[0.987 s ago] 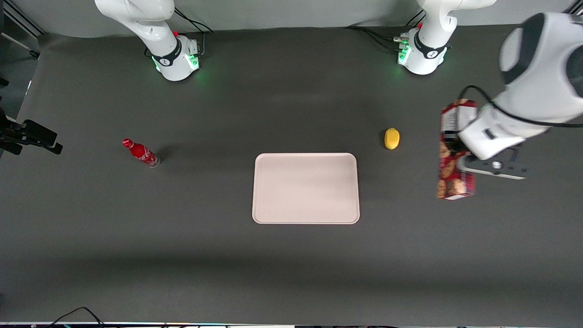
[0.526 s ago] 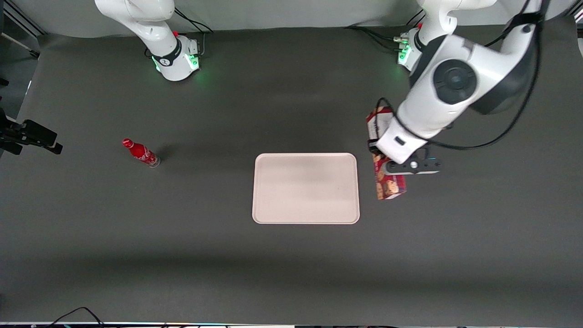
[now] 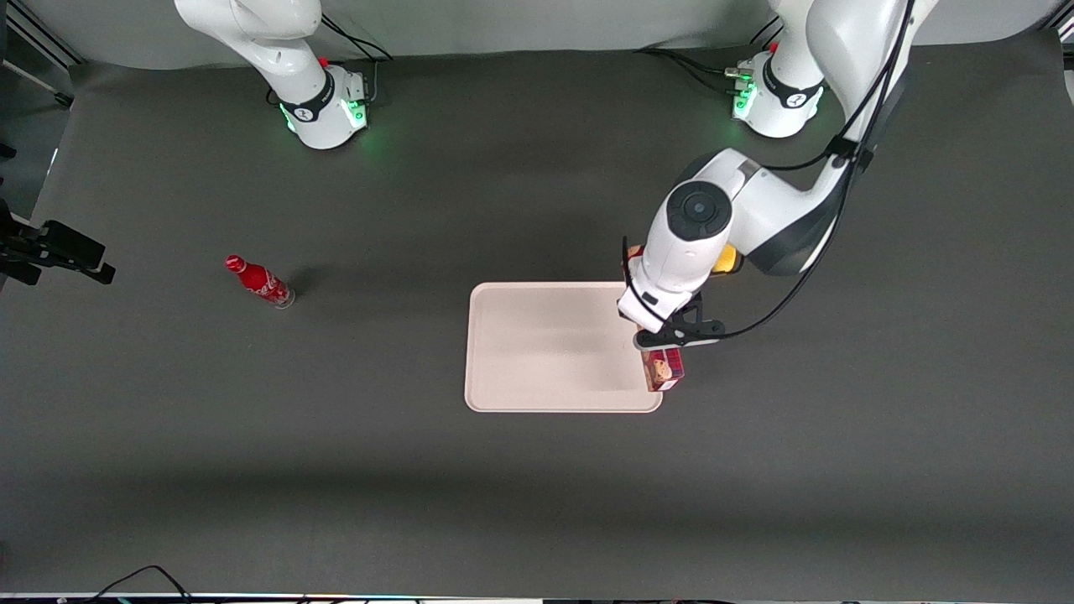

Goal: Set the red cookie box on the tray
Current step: 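Carry the held box with the left gripper over the pink tray, then lower the box onto the tray and open the left gripper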

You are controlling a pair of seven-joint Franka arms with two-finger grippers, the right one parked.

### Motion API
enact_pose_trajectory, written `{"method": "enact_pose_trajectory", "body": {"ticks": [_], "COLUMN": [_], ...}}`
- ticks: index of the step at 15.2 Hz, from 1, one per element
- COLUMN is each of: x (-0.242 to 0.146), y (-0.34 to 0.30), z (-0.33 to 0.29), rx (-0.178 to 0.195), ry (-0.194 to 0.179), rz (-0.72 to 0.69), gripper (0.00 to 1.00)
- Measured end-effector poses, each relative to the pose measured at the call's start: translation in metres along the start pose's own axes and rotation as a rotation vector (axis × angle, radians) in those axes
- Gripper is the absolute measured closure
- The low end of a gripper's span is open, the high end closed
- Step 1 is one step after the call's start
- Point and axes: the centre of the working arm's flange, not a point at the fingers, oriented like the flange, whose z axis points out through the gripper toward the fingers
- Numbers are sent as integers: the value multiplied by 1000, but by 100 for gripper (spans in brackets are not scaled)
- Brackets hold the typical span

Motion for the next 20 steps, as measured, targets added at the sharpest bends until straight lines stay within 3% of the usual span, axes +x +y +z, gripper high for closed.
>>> {"method": "enact_pose_trajectory", "body": {"ticks": [7, 13, 20], "x": [0, 3, 7], "y": [13, 15, 16], "z": [84, 109, 105], "rx": [12, 9, 3], "ry": [73, 58, 67], "rz": [46, 47, 45], "gripper": [89, 86, 21]}}
